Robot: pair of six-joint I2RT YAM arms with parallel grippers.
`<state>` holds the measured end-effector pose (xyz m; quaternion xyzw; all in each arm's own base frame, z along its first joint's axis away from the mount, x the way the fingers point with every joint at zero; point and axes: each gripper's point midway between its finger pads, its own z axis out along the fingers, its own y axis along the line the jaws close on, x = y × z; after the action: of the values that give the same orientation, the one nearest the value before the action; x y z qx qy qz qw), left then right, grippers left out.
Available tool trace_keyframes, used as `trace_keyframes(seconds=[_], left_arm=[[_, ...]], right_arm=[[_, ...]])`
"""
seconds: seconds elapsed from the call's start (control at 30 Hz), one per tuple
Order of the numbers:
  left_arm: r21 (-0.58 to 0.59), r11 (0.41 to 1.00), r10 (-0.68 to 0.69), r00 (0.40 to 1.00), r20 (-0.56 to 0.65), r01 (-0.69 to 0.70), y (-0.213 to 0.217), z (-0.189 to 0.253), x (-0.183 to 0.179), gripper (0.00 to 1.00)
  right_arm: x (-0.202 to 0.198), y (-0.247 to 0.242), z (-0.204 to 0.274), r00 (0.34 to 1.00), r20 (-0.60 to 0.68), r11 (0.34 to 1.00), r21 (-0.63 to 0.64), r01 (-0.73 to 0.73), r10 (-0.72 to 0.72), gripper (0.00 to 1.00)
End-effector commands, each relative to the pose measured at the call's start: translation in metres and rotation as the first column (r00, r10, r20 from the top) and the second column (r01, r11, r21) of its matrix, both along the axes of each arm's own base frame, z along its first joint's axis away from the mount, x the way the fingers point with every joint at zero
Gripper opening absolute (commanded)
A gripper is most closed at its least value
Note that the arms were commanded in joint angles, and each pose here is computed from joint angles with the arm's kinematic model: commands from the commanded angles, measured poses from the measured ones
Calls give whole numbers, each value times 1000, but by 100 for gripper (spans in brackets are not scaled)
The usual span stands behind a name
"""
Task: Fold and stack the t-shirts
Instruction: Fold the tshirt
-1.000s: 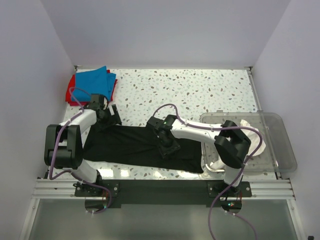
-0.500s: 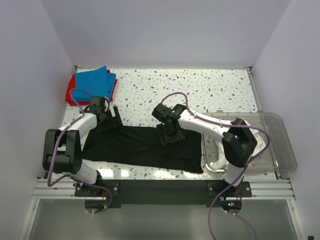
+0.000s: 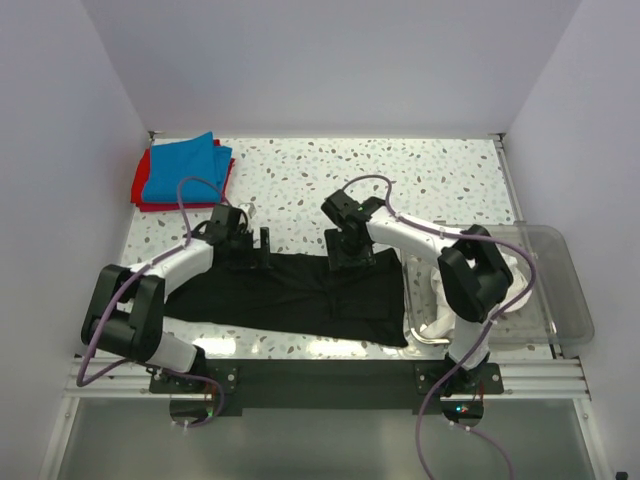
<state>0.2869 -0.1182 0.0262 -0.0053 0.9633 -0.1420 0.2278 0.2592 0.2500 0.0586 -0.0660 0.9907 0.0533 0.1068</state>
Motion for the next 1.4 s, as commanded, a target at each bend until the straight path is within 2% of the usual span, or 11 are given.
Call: trace_keyframes(seconds=[0.0, 0.23, 0.63, 0.77, 0.93, 0.97, 1.03, 1.07, 1.1, 1.23, 1.37], left_arm=[[-30, 999, -41, 998, -55, 40, -9, -19, -19, 96], [-14, 1000, 22, 987, -158, -25, -9, -41, -23, 96], [13, 993, 117, 973, -199, -116, -6, -49, -20, 97], [85, 975, 219, 955, -198, -206, 9, -43, -21, 99], [74, 963, 268, 943, -195, -259, 10, -32, -25, 100], [68, 959, 284, 939, -196, -275, 10, -29, -27, 100], [54, 957, 289, 935, -204, -284, 8, -28, -30, 100], [46, 956, 293, 934, -204, -289, 8, -27, -31, 100], [41, 956, 292, 933, -210, -290, 6, -26, -34, 100], [-6, 964, 258, 940, -222, -266, -2, -20, -39, 100], [-143, 977, 139, 983, -119, -156, -24, 14, -27, 100]], right_arm=[[8, 4, -18, 999, -15, 999, 15, 30, -30, 63], [37, -3, -38, 997, -12, 997, -9, 74, -74, 64], [90, -23, -66, 993, 4, 990, -77, 120, -120, 64], [120, -23, -70, 993, 30, 988, -102, 114, -112, 64], [160, -22, -72, 993, 69, 987, -126, 104, -96, 64], [179, -13, -61, 989, 113, 989, -101, 106, -95, 65], [190, -12, -75, 992, 101, 988, -125, 87, -74, 65], [209, -1, -61, 986, 152, 992, -91, 88, -73, 66], [210, -1, -77, 990, 130, 991, -110, 75, -61, 67], [243, 21, -71, 977, 200, 997, -20, 72, -66, 72], [261, 55, -49, 962, 261, 987, 154, 35, -75, 77]])
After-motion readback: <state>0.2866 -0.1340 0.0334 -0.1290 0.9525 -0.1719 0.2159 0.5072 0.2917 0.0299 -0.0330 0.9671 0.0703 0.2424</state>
